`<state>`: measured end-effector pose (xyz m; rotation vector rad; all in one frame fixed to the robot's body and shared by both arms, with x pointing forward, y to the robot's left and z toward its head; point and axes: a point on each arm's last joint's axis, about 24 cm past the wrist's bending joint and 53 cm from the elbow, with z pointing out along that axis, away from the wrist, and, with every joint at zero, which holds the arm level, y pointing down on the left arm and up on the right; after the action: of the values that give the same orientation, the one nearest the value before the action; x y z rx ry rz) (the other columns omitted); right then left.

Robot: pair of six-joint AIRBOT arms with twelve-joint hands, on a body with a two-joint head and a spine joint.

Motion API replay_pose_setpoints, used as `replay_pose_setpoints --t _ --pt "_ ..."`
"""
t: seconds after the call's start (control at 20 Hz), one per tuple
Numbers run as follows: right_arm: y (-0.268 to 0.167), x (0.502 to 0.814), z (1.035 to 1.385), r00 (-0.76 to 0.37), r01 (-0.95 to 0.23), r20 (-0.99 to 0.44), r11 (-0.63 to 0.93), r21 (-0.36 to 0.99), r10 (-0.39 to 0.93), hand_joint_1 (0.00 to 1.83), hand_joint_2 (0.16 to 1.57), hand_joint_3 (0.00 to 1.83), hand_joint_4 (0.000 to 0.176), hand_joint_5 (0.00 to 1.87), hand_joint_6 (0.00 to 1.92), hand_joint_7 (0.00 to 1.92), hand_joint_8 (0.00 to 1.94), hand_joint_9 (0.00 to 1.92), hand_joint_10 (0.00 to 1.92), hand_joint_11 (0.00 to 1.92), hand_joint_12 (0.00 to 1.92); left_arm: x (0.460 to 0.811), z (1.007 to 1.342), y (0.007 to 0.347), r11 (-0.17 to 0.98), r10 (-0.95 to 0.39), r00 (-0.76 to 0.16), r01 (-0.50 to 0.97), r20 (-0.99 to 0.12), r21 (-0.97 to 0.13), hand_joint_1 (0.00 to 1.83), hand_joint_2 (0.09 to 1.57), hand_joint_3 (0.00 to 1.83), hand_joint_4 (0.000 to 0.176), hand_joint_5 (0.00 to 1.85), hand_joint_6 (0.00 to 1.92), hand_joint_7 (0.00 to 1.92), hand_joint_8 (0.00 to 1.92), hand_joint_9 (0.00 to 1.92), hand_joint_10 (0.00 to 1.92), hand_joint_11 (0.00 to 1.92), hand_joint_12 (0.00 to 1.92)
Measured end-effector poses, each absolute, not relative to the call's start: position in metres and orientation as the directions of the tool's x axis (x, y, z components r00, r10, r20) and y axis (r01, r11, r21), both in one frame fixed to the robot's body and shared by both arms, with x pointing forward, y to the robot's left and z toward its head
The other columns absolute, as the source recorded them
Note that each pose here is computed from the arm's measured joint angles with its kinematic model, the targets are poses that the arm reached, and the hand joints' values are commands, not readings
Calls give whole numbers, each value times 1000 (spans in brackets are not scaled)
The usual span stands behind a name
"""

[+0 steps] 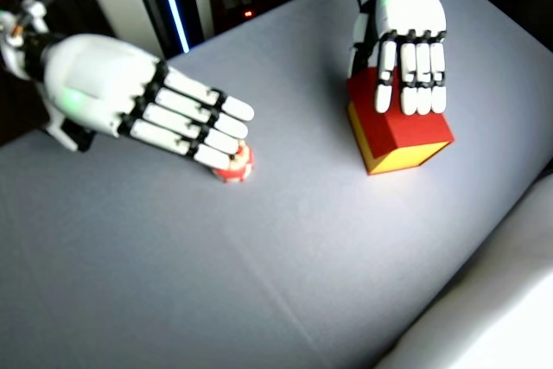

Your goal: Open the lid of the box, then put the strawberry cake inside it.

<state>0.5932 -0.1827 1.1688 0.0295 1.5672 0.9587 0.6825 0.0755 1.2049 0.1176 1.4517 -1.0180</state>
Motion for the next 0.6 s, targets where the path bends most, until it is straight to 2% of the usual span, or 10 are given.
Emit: replay_pose_setpoints --t 0.05,0.1,0.2,0.25,0.3,0.35,0.4,0.45,0.5,0.6 --pt "-183 593 1169 -263 -486 -812 656 578 521 584 1316 4 0 0 0 0 0 0 0 0 0 683 1208 79 599 -502 -189 627 -844 -498 753 1245 12 106 0 0 0 0 0 0 0 0" --pt "-183 593 1169 -263 -486 -812 655 578 521 596 1315 3 0 0 0 0 0 0 0 0 0 682 1211 82 599 -511 -181 627 -840 -499 773 1249 11 103 0 0 0 0 0 0 0 0" --pt "-183 593 1169 -264 -486 -811 655 579 522 597 1316 3 0 0 0 0 0 0 0 0 0 684 1220 94 600 -537 -152 622 -829 -503 689 1289 21 99 0 0 0 0 0 0 0 0" --pt "-183 594 1168 -264 -485 -812 656 578 521 585 1316 3 0 0 0 0 0 0 0 0 0 684 1223 98 595 -558 -144 617 -818 -515 611 1319 27 116 0 0 0 0 0 0 0 0" --pt "-183 593 1167 -265 -485 -812 656 578 520 558 1323 5 0 0 0 0 0 0 0 0 0 684 1230 104 591 -575 -125 620 -809 -516 594 1329 29 98 0 0 0 0 0 0 0 0" --pt "-184 593 1166 -266 -481 -812 658 579 520 563 1324 4 0 0 0 0 0 0 0 0 0 683 1234 108 587 -587 -113 623 -802 -517 545 1332 24 59 0 0 0 0 0 0 0 0" --pt "-185 593 1165 -268 -477 -811 660 580 519 563 1324 4 0 0 0 0 0 0 0 0 0 683 1237 112 580 -603 -106 622 -790 -526 645 1300 4 73 0 0 0 0 0 0 0 0" --pt "-184 593 1165 -269 -475 -809 659 583 522 564 1324 4 0 0 0 0 0 0 0 0 0 684 1241 116 573 -624 -97 618 -775 -538 742 1264 0 101 0 0 0 0 0 0 0 0" --pt "-184 593 1164 -270 -475 -809 659 584 523 564 1325 4 0 0 0 0 0 0 0 0 0 684 1244 120 570 -635 -87 618 -767 -542 733 1269 0 115 0 0 0 0 0 0 0 0" --pt "-184 593 1164 -271 -473 -808 658 586 524 558 1326 4 0 0 0 0 0 0 0 0 0 686 1249 130 565 -663 -68 609 -746 -557 704 1280 0 101 0 0 0 0 0 0 0 0"
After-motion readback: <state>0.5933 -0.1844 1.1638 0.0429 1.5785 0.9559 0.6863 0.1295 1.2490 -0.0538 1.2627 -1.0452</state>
